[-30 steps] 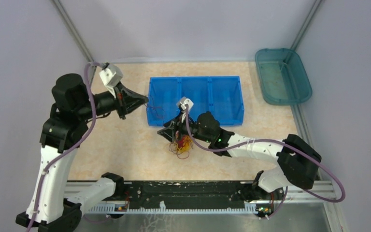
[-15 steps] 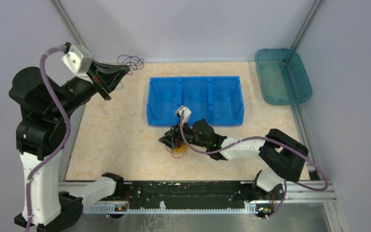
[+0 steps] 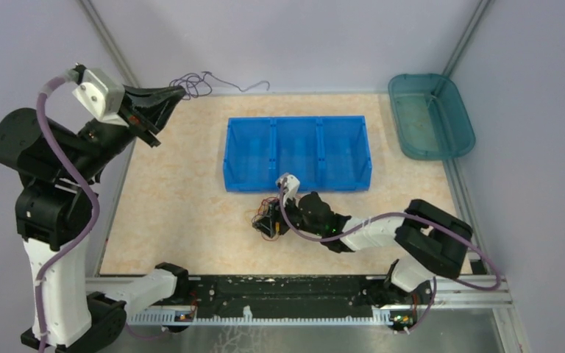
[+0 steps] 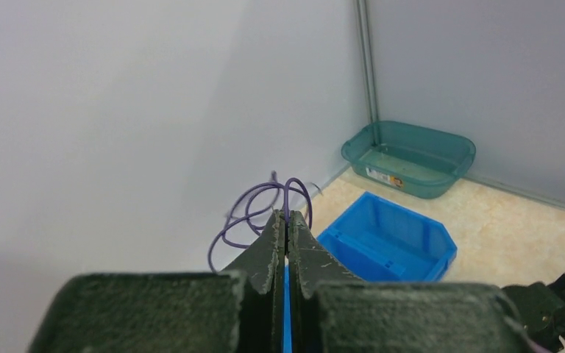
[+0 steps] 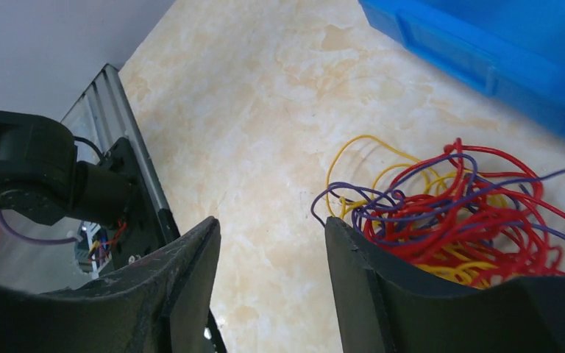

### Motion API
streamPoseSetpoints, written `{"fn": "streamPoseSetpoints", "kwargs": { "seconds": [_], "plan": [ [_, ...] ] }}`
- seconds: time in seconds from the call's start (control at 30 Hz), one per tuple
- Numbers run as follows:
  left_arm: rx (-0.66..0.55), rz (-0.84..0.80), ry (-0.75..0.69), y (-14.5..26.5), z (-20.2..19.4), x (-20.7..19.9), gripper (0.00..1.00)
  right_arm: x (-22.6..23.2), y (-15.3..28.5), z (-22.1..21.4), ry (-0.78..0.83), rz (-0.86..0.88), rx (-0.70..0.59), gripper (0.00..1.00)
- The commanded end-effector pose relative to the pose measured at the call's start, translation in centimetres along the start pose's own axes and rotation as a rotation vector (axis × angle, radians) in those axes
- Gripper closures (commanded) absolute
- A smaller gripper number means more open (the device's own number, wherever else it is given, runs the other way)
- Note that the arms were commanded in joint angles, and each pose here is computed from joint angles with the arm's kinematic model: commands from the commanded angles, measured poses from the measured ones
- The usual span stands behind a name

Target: Untangle the cables

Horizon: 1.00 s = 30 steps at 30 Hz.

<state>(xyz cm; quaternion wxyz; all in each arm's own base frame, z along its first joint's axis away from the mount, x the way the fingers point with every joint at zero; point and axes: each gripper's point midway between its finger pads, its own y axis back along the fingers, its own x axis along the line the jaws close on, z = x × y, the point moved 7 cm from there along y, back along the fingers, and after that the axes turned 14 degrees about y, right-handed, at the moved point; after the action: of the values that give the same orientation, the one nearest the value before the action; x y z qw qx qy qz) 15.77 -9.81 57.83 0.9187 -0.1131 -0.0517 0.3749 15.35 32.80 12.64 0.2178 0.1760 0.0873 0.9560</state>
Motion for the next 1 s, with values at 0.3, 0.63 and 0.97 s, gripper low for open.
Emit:
{"fn": "streamPoseSetpoints", "kwargs": {
  "seconds": [0.3,0.63,0.97],
  "plan": [
    [0.198,0.018,0.044,-3.2,-12.7,3.1,1.0,-0.8,7.0,6.8,0.018,-0.273,-0.185,0.25],
    [0.314,0.055,0.056,-5.7,-20.0,5.6,1.0,-1.8,9.2,7.6,0.0,-0.375,-0.216,0.22],
    [0.452,0.108,0.026,-7.2,-27.7,8.2,1.0,-2.2,10.2,7.7,-0.006,-0.415,-0.249,0.22]
  ]
}}
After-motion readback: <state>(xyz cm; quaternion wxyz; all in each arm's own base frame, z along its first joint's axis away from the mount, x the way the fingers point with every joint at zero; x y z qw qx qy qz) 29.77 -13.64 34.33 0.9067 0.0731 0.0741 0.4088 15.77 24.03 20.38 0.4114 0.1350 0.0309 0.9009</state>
